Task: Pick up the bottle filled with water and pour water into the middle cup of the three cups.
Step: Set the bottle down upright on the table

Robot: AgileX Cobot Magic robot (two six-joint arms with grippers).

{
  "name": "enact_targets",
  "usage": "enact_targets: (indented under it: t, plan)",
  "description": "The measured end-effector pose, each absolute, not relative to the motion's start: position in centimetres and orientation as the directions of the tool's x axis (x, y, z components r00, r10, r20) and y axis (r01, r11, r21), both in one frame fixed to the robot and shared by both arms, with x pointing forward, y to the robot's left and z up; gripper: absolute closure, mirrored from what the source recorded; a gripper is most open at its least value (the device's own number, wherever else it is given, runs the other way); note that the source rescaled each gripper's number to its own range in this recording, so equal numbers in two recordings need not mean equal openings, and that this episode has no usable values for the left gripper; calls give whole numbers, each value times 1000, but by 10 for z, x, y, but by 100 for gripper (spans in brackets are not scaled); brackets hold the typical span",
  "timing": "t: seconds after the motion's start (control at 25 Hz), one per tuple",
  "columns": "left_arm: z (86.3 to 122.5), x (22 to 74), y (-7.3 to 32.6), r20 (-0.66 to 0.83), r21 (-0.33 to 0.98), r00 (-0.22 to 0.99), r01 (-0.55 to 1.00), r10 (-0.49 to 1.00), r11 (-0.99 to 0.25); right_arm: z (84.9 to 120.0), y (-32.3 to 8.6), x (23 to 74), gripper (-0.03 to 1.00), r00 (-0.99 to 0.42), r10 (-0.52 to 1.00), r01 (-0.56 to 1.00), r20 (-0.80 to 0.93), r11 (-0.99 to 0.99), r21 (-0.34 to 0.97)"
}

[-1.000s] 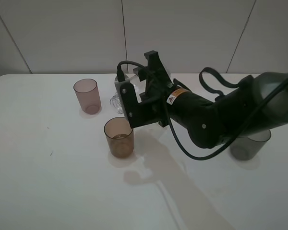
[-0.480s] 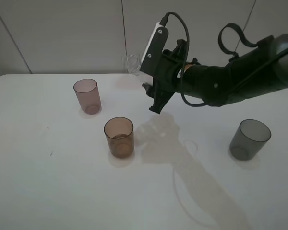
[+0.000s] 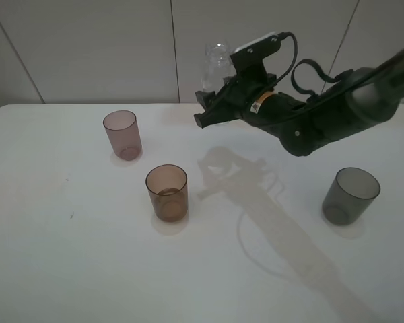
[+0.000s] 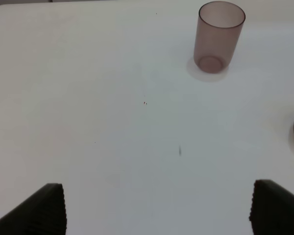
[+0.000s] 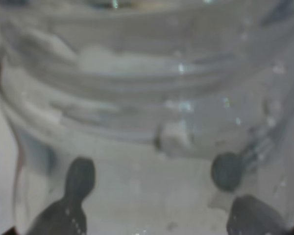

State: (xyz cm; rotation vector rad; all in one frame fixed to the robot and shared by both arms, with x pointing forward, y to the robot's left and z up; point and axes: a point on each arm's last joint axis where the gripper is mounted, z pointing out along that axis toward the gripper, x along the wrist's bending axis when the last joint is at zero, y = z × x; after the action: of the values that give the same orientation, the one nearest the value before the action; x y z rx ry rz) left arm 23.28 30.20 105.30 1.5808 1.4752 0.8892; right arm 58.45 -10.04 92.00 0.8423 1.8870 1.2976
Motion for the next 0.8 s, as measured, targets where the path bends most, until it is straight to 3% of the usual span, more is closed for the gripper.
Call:
enact_targets:
  t: [0.32,0.8]
  plan:
    - [1053,233,302,-19,893,81,449,997,-20,884,-106,591,94,-474,865,170,-162,271,948]
    - [1053,233,302,-19,893,81,449,997,-20,851,-109,590,94,-473,865,249,-167,313,916]
